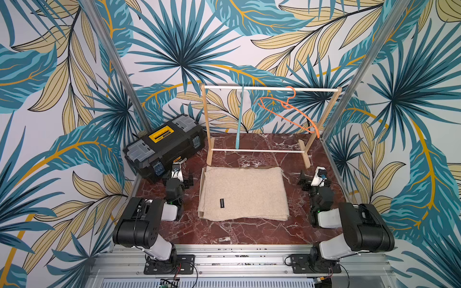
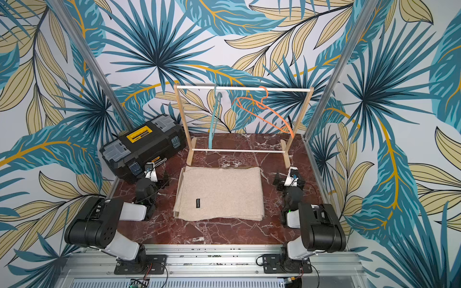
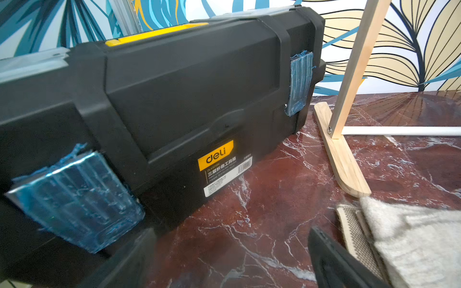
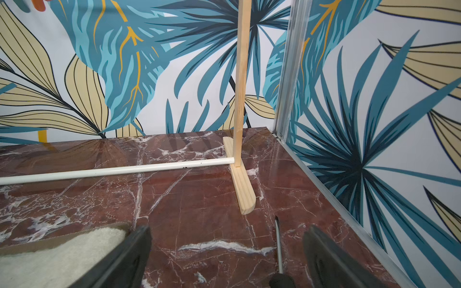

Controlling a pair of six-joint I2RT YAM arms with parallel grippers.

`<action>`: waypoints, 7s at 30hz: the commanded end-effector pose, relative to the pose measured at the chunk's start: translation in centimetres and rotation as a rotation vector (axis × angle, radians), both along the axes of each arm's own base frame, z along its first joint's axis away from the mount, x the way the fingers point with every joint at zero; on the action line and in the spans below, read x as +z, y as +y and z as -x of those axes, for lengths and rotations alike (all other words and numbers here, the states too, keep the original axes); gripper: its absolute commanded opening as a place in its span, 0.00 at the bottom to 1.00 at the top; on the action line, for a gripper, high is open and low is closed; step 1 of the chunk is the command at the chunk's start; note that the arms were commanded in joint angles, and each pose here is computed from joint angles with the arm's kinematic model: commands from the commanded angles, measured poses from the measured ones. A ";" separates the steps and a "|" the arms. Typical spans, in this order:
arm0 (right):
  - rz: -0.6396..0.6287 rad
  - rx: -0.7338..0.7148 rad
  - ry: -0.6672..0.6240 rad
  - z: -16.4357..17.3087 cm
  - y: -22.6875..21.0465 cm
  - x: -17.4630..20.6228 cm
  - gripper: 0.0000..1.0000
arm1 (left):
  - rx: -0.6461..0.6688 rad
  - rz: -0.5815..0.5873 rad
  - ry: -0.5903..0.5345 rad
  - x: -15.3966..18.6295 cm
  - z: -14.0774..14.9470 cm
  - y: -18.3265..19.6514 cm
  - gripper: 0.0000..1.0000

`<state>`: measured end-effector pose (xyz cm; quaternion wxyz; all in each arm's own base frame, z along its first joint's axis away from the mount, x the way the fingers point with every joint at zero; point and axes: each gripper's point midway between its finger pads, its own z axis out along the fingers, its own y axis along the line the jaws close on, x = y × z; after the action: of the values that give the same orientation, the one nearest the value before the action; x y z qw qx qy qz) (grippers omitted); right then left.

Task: Hang the scarf on the hanger
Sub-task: Pick up the hanger from the clothesline, then hang the scarf on the hanger.

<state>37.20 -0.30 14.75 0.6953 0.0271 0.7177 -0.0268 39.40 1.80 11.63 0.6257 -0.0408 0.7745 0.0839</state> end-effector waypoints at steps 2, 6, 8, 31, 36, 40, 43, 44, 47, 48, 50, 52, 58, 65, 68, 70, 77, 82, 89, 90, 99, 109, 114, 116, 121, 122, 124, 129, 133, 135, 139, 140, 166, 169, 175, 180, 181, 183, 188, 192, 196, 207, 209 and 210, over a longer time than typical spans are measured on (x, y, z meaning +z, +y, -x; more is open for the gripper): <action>0.002 0.008 -0.008 -0.1 0.0 0.2 0.99 | -0.013 -0.005 -0.011 0.5 -0.4 -0.2 1.00; 0.002 0.009 -0.009 -0.1 0.0 0.2 0.99 | -0.012 -0.005 -0.011 0.5 -0.4 -0.2 1.00; 0.002 0.008 -0.009 -0.1 0.0 0.2 0.99 | -0.013 -0.005 -0.011 0.5 -0.4 -0.2 1.00; -0.297 -0.304 0.353 -1.9 -3.6 6.7 0.99 | -0.102 0.075 -0.060 20.4 1.6 -4.9 1.00; -0.379 0.056 0.428 -1.8 2.8 8.6 0.99 | -0.306 0.204 0.001 28.4 -0.7 -11.0 1.00; -0.385 0.201 0.378 -1.2 5.4 11.7 0.99 | -0.455 0.213 0.046 32.8 -4.3 -16.7 1.00; -0.354 0.236 0.380 -0.8 6.3 12.9 0.99 | -0.514 0.195 0.059 33.8 -7.3 -20.6 1.00; -0.349 0.247 0.376 -0.6 6.5 13.1 0.99 | -0.523 0.185 0.066 33.7 -8.3 -21.7 1.00; -0.351 0.262 0.366 -0.3 6.9 13.2 0.99 | -0.556 0.157 0.094 32.5 -10.5 -25.0 1.00; -0.352 0.265 0.366 -0.2 7.0 13.0 0.99 | -0.561 0.151 0.093 32.3 -11.1 -25.8 1.00; -0.353 0.266 0.371 -0.2 7.0 12.6 0.99 | -0.549 0.140 0.104 31.0 -12.2 -26.7 1.00; -0.356 0.272 0.378 -0.3 7.2 12.0 0.99 | -0.536 0.134 0.104 30.0 -12.9 -27.3 1.00; -0.352 0.276 0.373 -0.8 7.3 11.7 0.99 | -0.492 0.106 0.111 28.6 -13.8 -27.0 1.00; -0.368 0.298 0.374 -1.7 7.8 11.6 0.99 | -0.520 0.103 0.111 27.8 -14.3 -27.8 0.70; -0.375 0.298 0.371 -2.0 7.9 11.5 0.99 | -0.558 0.108 0.115 27.6 -14.3 -28.5 0.65; -0.379 0.302 0.372 -2.2 8.0 11.4 0.99 | -0.577 0.112 0.111 27.6 -14.3 -28.9 0.57; -0.399 0.314 0.381 -2.8 8.5 11.1 0.99 | -0.614 0.120 0.082 28.4 -14.7 -29.4 0.15; -0.400 0.323 0.379 -3.0 9.0 11.0 0.99 | -0.613 0.140 0.075 28.6 -15.1 -29.1 0.00; -0.394 0.340 0.373 -3.8 10.2 11.1 0.99 | -0.545 0.131 -0.046 32.8 -14.5 -27.4 0.00; -0.391 0.341 0.372 -3.9 10.4 11.2 0.99 | -0.535 0.130 -0.066 33.7 -14.2 -27.1 0.00; -0.367 0.351 0.394 -4.3 11.6 10.7 0.99 | -0.498 0.100 -0.047 34.6 -11.1 -25.1 0.00; -0.341 0.338 0.459 -3.7 11.5 8.8 0.99 | -0.443 0.129 -0.018 32.0 -6.4 -23.3 0.00; -0.348 0.333 0.557 -2.9 11.6 5.8 0.97 | -0.365 0.189 -0.012 29.9 -1.9 -22.0 0.00; -0.362 0.340 0.621 -2.5 11.9 4.0 0.96 | -0.322 0.229 -0.012 28.7 -0.2 -21.2 0.00; -0.401 0.359 0.784 -0.7 12.6 -0.7 0.85 | -0.228 0.318 0.008 24.4 3.6 -20.0 0.00; -0.409 0.351 0.811 -0.3 12.5 -1.7 0.78 | -0.220 0.336 0.014 23.7 4.1 -20.0 0.00; -0.427 0.358 0.849 0.4 12.6 -3.1 0.59 | -0.208 0.358 0.051 21.3 4.9 -20.2 0.00; -0.508 0.412 0.962 3.5 13.7 -6.5 0.60 | -0.180 0.438 0.061 17.0 7.0 -21.5 0.00; -0.518 0.409 0.994 5.5 13.5 -7.1 0.62 | -0.163 0.495 0.064 14.1 8.0 -23.2 0.00; -0.517 0.419 1.005 6.1 13.5 -7.4 0.62 | -0.141 0.509 0.061 12.5 8.3 -23.7 0.00; -0.525 0.426 1.030 6.7 13.7 -7.8 0.61 | -0.125 0.510 0.104 9.2 8.6 -25.1 0.00; -0.519 0.422 1.033 6.8 13.7 -8.0 0.60 | -0.118 0.513 0.115 8.4 8.8 -25.3 0.00; -0.406 0.380 1.068 8.0 13.2 -9.6 0.18 | -0.075 0.528 0.318 -2.9 10.7 -26.7 0.00; -0.399 0.418 1.069 8.1 13.9 -8.8 0.03 | -0.069 0.536 0.330 -3.5 10.8 -26.6 0.00; -0.342 0.571 1.027 7.8 18.6 -3.4 0.00 | -0.072 0.543 0.338 -3.9 10.9 -26.9 0.00; -0.388 0.794 0.982 8.3 25.3 1.8 0.00 | -0.083 0.543 0.331 -3.7 11.1 -27.2 0.00; -0.413 0.833 0.976 8.3 26.5 2.3 0.00 | -0.085 0.546 0.328 -3.6 11.1 -27.2 0.00; -0.463 0.898 0.961 8.1 28.8 2.6 0.00 | -0.091 0.549 0.319 -3.3 11.1 -27.4 0.00; -0.659 1.081 0.871 7.2 33.7 2.2 0.00 | -0.105 0.559 0.295 -2.5 11.3 -28.0 0.00; -0.757 1.166 0.853 6.6 36.0 0.7 0.00 | -0.118 0.577 0.274 -2.1 11.4 -28.7 0.00; -0.708 1.153 0.934 7.6 37.1 -2.2 0.00 | -0.127 0.585 0.268 -2.0 11.5 -29.1 0.00; -0.408 0.829 1.238 9.6 32.8 -11.8 0.00 | -0.300 0.560 0.170 2.6 11.7 -32.0 0.00; -0.374 0.792 1.247 9.8 31.9 -12.3 0.00 | -0.340 0.562 0.152 3.7 11.9 -32.6 0.00; -0.362 0.779 1.244 9.8 31.7 -12.4 0.00 | -0.355 0.571 0.141 4.2 12.0 -32.7 0.00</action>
<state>29.55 35.24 8.50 0.1594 -0.1527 0.8691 0.4426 27.03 -27.50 8.75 0.4835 -0.0748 0.8606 -0.1415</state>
